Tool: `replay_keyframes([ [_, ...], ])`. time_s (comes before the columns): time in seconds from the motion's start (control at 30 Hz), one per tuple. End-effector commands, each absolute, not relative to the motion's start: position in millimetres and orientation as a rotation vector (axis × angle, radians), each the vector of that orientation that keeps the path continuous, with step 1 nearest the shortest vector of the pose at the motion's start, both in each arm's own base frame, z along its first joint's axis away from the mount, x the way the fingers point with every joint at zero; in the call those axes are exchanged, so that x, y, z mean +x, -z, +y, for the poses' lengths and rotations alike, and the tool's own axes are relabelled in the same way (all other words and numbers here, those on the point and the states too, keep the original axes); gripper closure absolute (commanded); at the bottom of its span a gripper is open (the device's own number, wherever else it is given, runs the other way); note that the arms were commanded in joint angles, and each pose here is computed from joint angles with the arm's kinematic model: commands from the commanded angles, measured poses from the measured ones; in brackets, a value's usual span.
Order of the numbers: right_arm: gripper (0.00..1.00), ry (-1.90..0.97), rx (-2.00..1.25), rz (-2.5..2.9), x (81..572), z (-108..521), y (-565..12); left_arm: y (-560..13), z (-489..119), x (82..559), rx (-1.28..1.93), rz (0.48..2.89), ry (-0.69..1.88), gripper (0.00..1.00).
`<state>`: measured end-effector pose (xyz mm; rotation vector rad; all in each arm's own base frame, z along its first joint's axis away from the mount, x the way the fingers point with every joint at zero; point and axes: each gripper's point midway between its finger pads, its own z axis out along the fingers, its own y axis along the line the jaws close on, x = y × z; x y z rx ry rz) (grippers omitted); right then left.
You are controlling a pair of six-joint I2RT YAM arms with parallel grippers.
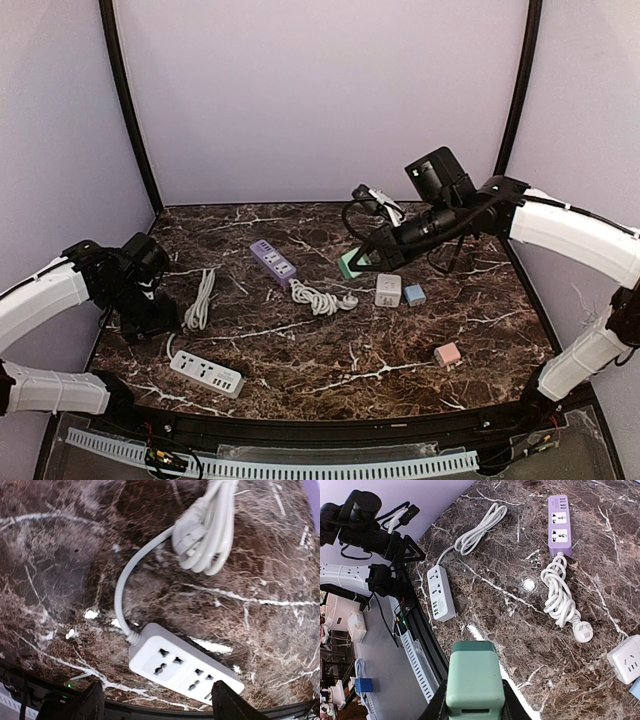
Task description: Insert the plug
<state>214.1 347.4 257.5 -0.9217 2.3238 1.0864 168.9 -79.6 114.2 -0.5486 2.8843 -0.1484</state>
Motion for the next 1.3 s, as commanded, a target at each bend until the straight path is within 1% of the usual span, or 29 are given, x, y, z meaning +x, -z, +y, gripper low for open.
replay_keyframes([
  [0.0, 1.00, -1.065, -0.949, 2.308, 209.2, 349.6, -257.4, -92.1, -62.3, 152.1, -0.797, 2.915, 0.073, 0.29],
  [0.03, 1.00, -1.065, -0.950, 2.310, 208.2, 349.3, -256.5, -85.9, -62.5, 148.9, -0.828, 2.923, 0.093, 0.31],
  [0.13, 1.00, -1.066, -0.949, 2.317, 205.0, 347.9, -254.4, -76.0, -69.6, 163.9, -0.966, 2.834, 0.255, 0.34],
  [0.2, 1.00, -1.067, -0.948, 2.322, 203.1, 347.3, -253.1, -68.3, -67.5, 165.6, -1.058, 2.803, 0.305, 0.35],
  [0.27, 1.00, -1.065, -0.946, 2.325, 201.3, 346.7, -252.8, -61.7, -60.2, 164.1, -1.132, 2.794, 0.293, 0.37],
  [0.37, 1.00, -1.067, -0.941, 2.329, 197.4, 343.8, -252.1, -52.9, -52.5, 163.8, -1.196, 2.791, 0.272, 0.47],
  [0.57, 1.00, -1.065, -0.914, 2.347, 189.6, 333.6, -248.2, -35.2, -52.3, 165.2, -1.251, 2.805, 0.284, 0.55],
  [0.7, 1.00, -1.060, -0.904, 2.344, 188.2, 330.1, -249.5, -26.7, -50.1, 161.6, -1.275, 2.811, 0.259, 0.56],
  [0.87, 1.00, -1.054, -0.913, 2.355, 187.9, 330.2, -247.4, -18.0, -47.9, 158.0, -1.301, 2.814, 0.234, 0.62],
  [0.97, 1.00, -1.052, -0.919, 2.354, 188.6, 330.7, -247.7, -12.5, -50.7, 160.1, -1.312, 2.806, 0.264, 0.65],
  [1.1, 1.00, -1.044, -0.925, 2.356, 188.9, 330.8, -248.1, -7.0, -51.7, 159.7, -1.320, 2.810, 0.267, 0.74],
  [1.13, 1.00, -1.038, -0.927, 2.359, 188.9, 330.1, -247.9, -6.9, -51.0, 160.2, -1.321, 2.806, 0.262, 0.77],
  [1.17, 1.00, -1.033, -0.927, 2.361, 188.9, 329.4, -247.8, -6.8, -51.2, 160.8, -1.319, 2.804, 0.266, 0.84],
  [1.2, 1.00, -1.028, -0.928, 2.363, 188.7, 328.5, -247.4, -6.6, -51.5, 161.1, -1.324, 2.801, 0.270, 0.87],
  [1.23, 1.00, -1.023, -0.928, 2.365, 188.6, 327.6, -247.2, -6.4, -51.9, 162.2, -1.325, 2.796, 0.276, 0.94],
  [1.27, 1.00, -1.015, -0.926, 2.366, 188.9, 326.5, -246.9, -6.2, -52.2, 162.5, -1.329, 2.793, 0.280, 0.96],
])
